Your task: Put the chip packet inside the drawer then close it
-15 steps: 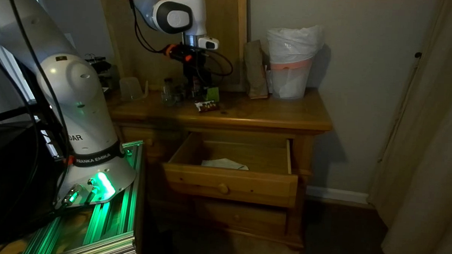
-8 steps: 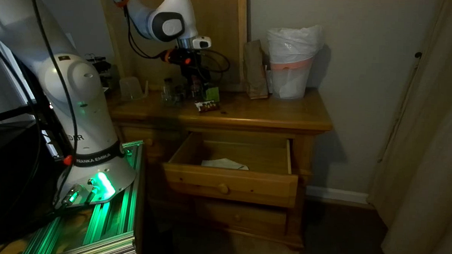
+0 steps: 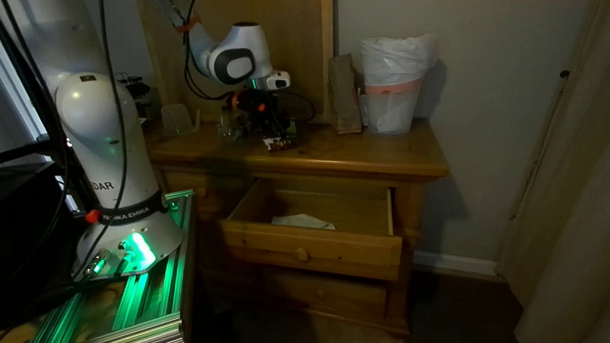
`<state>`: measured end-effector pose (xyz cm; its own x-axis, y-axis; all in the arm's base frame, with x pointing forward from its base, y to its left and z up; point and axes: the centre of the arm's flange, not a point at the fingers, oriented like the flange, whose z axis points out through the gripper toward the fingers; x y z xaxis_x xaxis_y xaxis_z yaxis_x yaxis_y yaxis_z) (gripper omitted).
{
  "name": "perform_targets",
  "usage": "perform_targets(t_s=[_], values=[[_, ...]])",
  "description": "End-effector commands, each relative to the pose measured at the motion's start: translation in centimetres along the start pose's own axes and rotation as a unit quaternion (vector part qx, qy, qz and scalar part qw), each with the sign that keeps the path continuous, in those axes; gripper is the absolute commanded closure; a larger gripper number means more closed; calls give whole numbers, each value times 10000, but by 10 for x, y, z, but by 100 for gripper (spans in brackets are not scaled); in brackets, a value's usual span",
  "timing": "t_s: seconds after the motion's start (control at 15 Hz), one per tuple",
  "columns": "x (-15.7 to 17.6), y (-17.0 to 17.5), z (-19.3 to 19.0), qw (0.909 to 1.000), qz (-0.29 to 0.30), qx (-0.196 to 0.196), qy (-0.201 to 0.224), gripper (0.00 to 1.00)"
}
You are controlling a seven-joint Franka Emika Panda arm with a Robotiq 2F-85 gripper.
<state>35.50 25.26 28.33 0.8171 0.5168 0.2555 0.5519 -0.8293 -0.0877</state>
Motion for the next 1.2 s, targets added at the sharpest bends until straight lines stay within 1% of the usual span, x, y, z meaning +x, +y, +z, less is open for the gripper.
perform_targets(t_s=[0.0, 0.07, 0.13, 0.2, 0.4, 0.47, 0.87, 0.93, 1.13], values=[[12, 5, 36, 9998, -28, 176, 51, 0], [14, 4, 41, 9998, -29, 204, 45, 0], [15, 5, 46, 9997, -36, 238, 33, 25], [16, 4, 50, 9997, -58, 246, -2, 26], [20, 5, 54, 9996, -92, 276, -51, 49], [21, 5, 53, 9996, -102, 270, -58, 55], [26, 5, 13, 9998, -49, 192, 20, 95], [26, 5, 6, 9998, -35, 200, 6, 99], [20, 8, -23, 9996, 50, 231, -157, 100]])
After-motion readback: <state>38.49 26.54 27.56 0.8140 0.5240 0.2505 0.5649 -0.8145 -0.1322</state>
